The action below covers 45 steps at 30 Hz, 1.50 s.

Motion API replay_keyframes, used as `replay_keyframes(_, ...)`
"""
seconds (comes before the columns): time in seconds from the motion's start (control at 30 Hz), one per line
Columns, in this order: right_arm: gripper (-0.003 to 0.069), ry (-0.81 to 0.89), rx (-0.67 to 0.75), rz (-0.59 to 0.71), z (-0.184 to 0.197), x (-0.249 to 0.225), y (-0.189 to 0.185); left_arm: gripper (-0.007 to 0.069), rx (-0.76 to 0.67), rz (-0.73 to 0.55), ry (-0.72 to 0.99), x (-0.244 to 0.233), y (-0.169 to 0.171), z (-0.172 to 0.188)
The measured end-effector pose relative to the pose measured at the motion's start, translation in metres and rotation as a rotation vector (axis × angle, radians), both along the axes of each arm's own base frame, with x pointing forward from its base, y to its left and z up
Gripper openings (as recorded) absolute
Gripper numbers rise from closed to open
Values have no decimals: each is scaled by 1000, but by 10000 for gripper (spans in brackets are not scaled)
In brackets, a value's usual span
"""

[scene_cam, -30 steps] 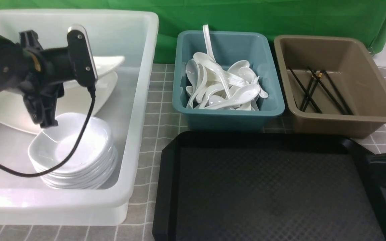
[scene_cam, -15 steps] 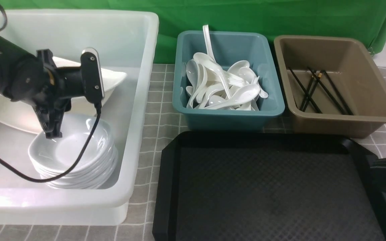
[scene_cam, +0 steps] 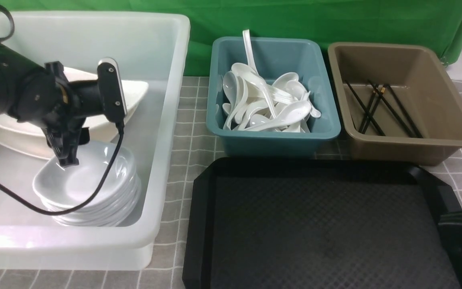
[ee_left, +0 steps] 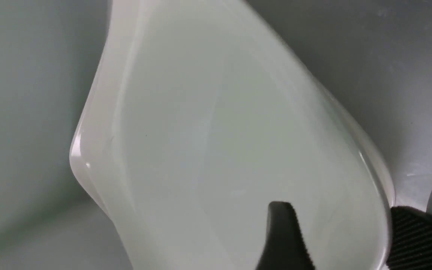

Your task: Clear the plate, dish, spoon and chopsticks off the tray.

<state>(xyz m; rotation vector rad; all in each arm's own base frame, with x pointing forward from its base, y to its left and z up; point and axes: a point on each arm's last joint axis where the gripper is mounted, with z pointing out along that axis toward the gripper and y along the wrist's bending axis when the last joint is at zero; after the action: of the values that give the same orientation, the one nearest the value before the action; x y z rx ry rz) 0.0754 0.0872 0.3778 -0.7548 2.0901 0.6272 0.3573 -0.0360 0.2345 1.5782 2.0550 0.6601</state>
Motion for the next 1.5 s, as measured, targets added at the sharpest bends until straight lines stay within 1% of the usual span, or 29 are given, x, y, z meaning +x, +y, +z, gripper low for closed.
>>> replay_keyframes(0.1, 36, 8, -3, 3, -1, -1, 0, 476, -43, 23, -18, -4, -1, 9)
replay_keyframes(0.17, 36, 9, -1, 3, 0, -1, 0, 510, -76, 40, -30, -8, -2, 16)
replay_keyframes(0.3, 37, 8, -2, 5, 0, -1, 0, 539, -154, 90, -35, -18, -3, 32)
replay_keyframes(0.37, 37, 8, -2, 5, 0, -1, 0, 540, -242, 141, -32, -27, -5, 42)
replay_keyframes(0.43, 37, 8, -2, 5, 0, -1, 0, 528, -404, 222, -37, -39, -9, 59)
replay_keyframes(0.5, 37, 8, -2, 5, 0, -1, 0, 477, -600, 293, -70, -58, -15, 85)
replay_keyframes(0.57, 37, 5, -4, 4, -1, -1, 0, 372, -755, 316, -117, -81, -17, 115)
replay_keyframes(0.6, 37, 4, -4, 4, 0, -1, 0, 347, -785, 315, -131, -87, -18, 121)
replay_keyframes(0.67, 42, -3, -12, 1, -1, 0, -1, 152, -955, 268, -249, -134, -17, 159)
replay_keyframes(0.73, 43, -12, -21, -3, -1, 1, -1, 60, -1033, 238, -324, -163, -14, 171)
replay_keyframes(0.8, 43, -21, -29, -7, -1, 1, -2, 22, -1122, 198, -423, -198, -10, 179)
replay_keyframes(0.87, 43, -31, -37, -11, -1, 2, -3, 8, -1187, 162, -514, -229, -5, 174)
replay_keyframes(0.9, 43, -30, -37, -11, -1, 2, -3, 8, -1192, 158, -523, -231, -5, 173)
replay_keyframes(0.97, 27, -40, -29, -15, 0, 3, -2, 8, -1245, 106, -622, -262, 0, 160)
replay_keyframes(1.1, 20, -56, -12, -19, 2, 4, -2, 7, -1258, 55, -675, -289, 4, 124)
replay_keyframes(1.17, 21, -42, 0, -26, 2, 3, -1, 7, -1268, 45, -686, -297, 6, 109)
replay_keyframes(1.33, 31, -37, 12, -33, 3, 4, -1, 7, -1259, 67, -659, -299, 7, 82)
replay_keyframes(1.5, 50, -38, 14, -33, 3, 4, -1, 7, -1199, 103, -595, -293, 6, 52)
